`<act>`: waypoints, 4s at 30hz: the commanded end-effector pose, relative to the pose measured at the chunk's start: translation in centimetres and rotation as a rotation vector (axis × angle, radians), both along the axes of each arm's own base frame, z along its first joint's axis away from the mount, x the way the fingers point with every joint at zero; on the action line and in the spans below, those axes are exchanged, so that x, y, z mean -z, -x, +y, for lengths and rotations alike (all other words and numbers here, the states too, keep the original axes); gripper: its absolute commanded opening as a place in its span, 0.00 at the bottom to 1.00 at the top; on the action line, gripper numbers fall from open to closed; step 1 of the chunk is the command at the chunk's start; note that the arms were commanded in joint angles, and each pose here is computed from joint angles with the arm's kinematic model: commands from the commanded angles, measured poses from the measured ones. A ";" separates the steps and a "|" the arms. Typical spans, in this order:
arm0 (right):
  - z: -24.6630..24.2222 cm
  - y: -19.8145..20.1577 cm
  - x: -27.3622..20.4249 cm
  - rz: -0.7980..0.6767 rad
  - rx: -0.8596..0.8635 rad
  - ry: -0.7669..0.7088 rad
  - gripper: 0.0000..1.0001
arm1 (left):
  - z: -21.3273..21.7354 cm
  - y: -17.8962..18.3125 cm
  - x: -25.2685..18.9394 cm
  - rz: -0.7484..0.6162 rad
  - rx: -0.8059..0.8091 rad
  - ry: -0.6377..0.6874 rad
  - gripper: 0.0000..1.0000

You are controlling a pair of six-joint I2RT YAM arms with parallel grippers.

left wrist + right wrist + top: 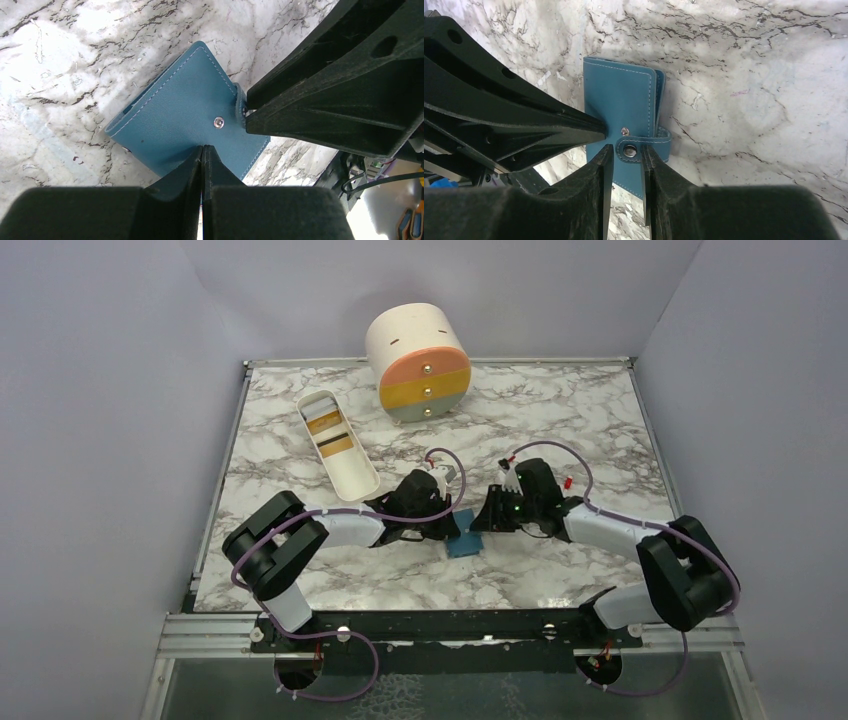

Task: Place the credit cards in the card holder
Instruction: Close the card holder at the center of the board.

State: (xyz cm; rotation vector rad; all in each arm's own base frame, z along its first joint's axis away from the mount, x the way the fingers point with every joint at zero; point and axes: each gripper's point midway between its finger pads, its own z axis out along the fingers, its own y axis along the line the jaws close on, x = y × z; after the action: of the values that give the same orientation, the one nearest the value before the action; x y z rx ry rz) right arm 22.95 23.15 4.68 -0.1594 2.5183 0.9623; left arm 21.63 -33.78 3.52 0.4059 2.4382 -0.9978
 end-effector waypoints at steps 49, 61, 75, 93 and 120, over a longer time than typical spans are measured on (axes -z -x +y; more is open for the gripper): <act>1.8 0.5 1.3 0.062 -0.009 -0.044 0.23 | 1.0 0.9 2.0 0.038 -0.002 -0.051 0.06; 1.8 0.7 1.4 0.054 -0.012 -0.010 0.15 | 1.0 0.9 1.9 0.036 -0.003 -0.051 0.06; 0.3 0.3 3.1 0.041 0.011 0.141 0.10 | 1.2 0.9 1.8 0.033 -0.007 -0.048 0.06; -1.4 1.2 6.4 0.063 0.008 0.403 0.04 | 1.4 1.0 2.2 0.038 -0.011 -0.056 0.06; 0.3 -0.8 -5.2 -0.179 0.052 0.238 0.27 | 4.8 -2.0 -10.1 -0.243 -0.212 -0.001 0.49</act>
State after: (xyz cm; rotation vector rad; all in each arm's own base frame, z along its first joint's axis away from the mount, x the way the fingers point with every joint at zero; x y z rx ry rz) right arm 22.54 23.67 6.28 -0.2667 2.5428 0.6265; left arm 22.72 -30.19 10.33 0.2704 2.2823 -0.8758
